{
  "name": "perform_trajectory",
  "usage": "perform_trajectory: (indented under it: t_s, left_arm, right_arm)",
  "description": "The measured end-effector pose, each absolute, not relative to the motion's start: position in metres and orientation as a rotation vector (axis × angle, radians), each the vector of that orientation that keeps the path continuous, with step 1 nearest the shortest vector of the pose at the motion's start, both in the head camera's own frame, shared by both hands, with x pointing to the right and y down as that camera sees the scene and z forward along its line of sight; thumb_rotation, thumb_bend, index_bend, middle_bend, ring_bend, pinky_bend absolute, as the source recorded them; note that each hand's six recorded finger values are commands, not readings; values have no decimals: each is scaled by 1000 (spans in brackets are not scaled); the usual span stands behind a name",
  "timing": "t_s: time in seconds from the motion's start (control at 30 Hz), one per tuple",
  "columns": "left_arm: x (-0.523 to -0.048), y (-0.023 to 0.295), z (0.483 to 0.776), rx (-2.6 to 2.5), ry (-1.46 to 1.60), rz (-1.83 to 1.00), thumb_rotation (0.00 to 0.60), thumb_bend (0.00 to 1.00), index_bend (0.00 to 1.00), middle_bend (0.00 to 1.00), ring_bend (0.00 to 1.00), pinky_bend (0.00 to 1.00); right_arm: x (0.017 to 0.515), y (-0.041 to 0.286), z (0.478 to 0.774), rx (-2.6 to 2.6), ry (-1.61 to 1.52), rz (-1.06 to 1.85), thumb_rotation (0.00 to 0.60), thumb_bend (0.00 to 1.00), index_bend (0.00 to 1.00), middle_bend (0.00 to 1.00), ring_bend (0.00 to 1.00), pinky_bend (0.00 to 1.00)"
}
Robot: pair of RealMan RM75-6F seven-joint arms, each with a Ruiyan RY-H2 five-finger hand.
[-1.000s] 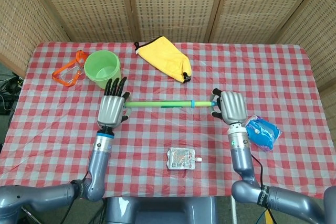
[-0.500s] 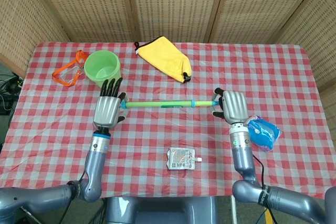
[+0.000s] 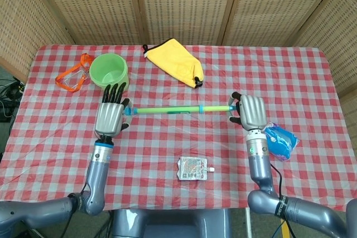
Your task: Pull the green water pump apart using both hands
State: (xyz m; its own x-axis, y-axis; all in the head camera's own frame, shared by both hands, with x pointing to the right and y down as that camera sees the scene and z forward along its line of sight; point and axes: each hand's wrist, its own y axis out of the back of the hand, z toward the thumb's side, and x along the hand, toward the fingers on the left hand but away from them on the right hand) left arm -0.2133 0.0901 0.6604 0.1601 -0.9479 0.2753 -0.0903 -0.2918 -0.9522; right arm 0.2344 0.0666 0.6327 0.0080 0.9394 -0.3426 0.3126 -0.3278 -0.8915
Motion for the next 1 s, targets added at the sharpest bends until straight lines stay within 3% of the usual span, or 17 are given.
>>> perform_trajectory:
  t_s: [1.0]
  left_arm:
    - [-256,99,653,-1524,1056,-1274,600,375,540,0,0,0]
  right_arm:
    - [253,61,635,-1634,-1311,1372,600,599,837,1000,1000,928]
